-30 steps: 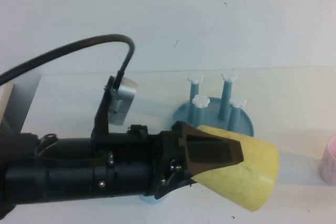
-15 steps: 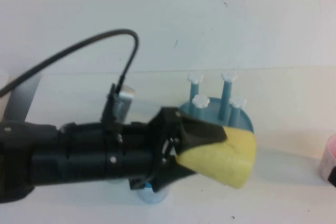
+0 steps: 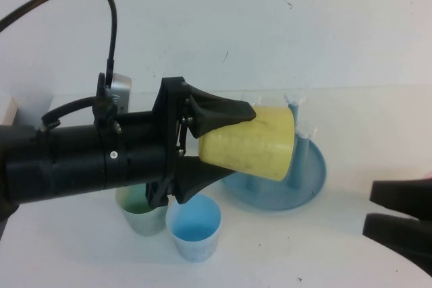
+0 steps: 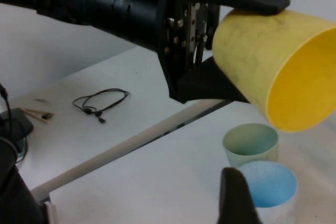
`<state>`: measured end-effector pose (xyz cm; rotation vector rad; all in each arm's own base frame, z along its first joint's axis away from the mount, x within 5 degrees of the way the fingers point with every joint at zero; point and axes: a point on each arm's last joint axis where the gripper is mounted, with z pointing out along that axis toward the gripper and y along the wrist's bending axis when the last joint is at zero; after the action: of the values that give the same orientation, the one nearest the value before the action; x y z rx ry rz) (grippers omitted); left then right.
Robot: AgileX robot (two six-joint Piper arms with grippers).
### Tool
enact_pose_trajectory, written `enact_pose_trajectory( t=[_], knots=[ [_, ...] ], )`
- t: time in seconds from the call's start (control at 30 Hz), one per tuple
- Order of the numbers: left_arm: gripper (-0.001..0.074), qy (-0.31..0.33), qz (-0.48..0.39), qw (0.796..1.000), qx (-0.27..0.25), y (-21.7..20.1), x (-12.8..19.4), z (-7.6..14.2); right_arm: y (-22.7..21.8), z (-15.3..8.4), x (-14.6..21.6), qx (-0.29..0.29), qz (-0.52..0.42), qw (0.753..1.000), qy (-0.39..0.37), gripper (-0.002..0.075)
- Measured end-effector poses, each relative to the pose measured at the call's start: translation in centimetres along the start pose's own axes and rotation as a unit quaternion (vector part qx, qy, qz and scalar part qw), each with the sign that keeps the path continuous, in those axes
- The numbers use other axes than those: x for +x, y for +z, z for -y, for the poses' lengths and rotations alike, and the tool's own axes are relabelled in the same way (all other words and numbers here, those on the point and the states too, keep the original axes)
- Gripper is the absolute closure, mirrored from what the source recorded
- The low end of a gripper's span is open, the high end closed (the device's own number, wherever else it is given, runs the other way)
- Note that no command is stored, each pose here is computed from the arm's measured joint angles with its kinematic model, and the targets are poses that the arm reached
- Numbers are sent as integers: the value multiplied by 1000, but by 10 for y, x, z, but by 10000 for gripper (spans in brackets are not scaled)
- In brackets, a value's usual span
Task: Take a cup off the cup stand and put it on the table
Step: Hand over the cup
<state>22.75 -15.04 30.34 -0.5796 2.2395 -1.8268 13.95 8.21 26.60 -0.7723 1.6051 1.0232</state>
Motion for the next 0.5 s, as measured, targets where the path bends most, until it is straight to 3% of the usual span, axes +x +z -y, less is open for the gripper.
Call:
enact_pose_trajectory(
  t=[0.17,0.37,0.5],
  knots=[
    [160,-11,0,1000,0,0,0,0,14,23,-10,-36,-3,999,12,334],
    [160,-23,2,1000,-1,0,0,0,31,57,-16,-39,-13,998,41,334],
    [160,-33,5,999,-1,0,-1,0,43,68,-19,-51,-20,997,59,333]
  ],
)
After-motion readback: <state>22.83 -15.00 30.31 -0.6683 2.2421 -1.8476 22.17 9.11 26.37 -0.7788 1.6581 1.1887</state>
